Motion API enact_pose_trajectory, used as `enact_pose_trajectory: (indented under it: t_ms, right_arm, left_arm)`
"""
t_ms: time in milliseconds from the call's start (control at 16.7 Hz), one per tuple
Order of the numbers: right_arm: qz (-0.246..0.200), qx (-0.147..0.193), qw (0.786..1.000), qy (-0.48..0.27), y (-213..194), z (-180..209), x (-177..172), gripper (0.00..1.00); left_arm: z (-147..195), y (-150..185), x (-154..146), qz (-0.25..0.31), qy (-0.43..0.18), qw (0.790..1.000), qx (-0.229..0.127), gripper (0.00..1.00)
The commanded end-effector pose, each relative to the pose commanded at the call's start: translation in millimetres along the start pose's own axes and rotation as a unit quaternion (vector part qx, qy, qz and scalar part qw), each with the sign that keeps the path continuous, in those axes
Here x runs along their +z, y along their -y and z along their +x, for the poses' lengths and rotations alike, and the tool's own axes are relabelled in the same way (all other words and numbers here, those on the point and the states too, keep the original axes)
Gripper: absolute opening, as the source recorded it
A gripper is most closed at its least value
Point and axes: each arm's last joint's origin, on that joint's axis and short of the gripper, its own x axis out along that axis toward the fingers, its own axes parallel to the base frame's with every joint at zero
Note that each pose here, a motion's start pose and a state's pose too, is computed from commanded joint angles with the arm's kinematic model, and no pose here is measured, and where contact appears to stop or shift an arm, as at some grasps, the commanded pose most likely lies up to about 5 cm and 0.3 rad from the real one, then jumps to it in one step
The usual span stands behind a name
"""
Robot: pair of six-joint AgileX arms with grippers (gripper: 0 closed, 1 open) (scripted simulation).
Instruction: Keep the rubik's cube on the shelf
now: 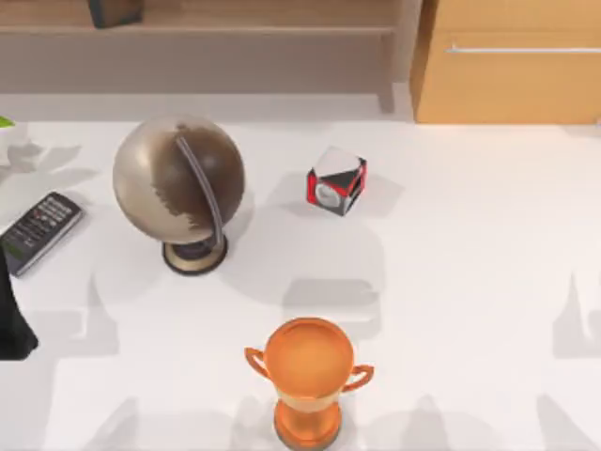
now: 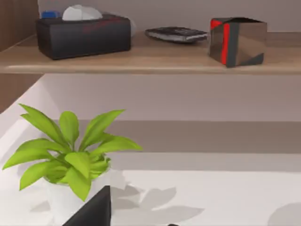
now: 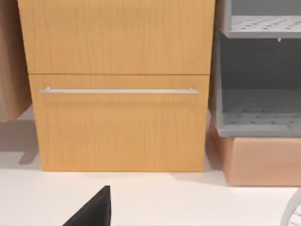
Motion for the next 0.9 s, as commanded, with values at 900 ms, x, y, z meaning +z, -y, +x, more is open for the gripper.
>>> enact_pose_trajectory:
  t_ms: [900]
  right_arm:
    - [-0.352,0.0,0.935,0.042,-8.1,90.0,94.8,1.0]
  left_arm:
    - [0.0,0.0,0.0,0.0,0.0,1.0,0.0,1.0]
